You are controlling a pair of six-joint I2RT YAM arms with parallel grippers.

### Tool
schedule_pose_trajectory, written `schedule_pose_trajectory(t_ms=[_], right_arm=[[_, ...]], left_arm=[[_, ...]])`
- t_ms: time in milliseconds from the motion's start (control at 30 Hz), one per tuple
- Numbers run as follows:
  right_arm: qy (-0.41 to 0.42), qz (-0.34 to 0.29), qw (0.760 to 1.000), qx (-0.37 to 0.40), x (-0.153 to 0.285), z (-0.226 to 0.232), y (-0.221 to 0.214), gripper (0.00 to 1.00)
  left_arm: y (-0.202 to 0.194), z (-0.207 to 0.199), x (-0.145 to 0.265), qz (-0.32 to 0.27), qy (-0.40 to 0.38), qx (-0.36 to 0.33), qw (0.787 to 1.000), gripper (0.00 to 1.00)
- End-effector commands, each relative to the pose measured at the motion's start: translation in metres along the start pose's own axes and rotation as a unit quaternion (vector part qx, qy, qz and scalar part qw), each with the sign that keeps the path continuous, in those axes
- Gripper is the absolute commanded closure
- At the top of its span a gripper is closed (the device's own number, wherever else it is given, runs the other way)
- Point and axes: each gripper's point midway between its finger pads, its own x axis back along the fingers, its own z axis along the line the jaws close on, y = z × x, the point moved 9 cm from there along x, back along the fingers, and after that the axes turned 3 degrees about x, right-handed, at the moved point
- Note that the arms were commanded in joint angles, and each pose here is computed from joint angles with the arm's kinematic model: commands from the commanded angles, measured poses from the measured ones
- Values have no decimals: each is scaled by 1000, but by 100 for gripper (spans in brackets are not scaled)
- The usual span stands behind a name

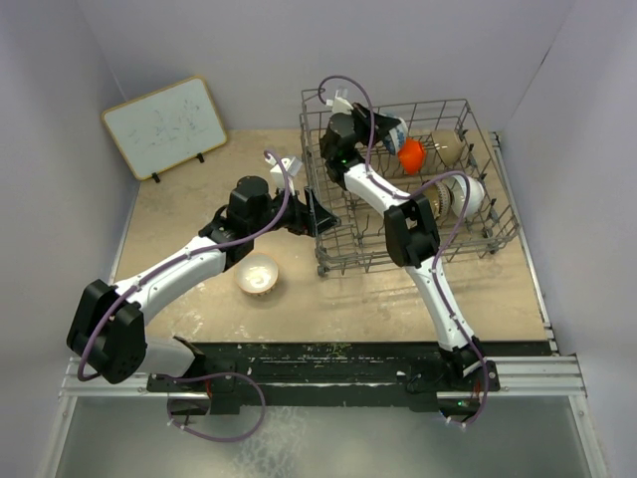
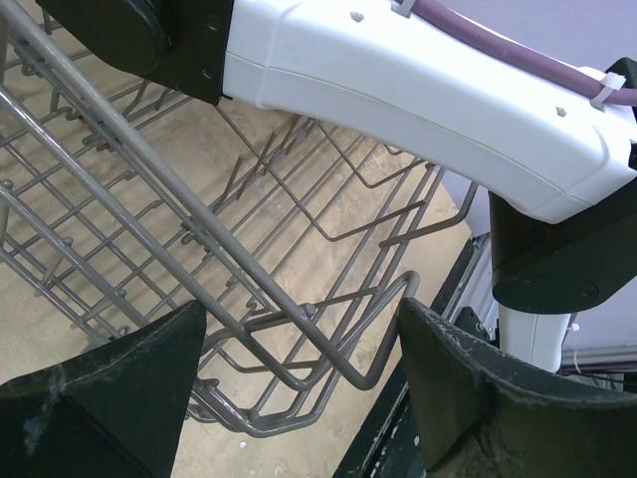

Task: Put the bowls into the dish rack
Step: Adjust the dish rack at the center of the board.

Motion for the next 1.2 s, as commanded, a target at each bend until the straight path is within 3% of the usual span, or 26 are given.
schedule_pose_trajectory(t_ms=[0,267,700,1167], right_arm=[[-9,29,997,-68,4,-45,-8,100],[-9,22,995,-100,12,-73,-6,100],[0,10,997,-82,30,-59,-2,100],[-2,41,998,-54,6,-12,-9,100]], left_arm=[[-2,-15,9,17,-51,-26,998,20],[-3,-16,10,17,-56,-25,998,20],[-5,-16,11,20,-60,-23,998,20],[-8,-14,11,24,-59,-22,998,20]])
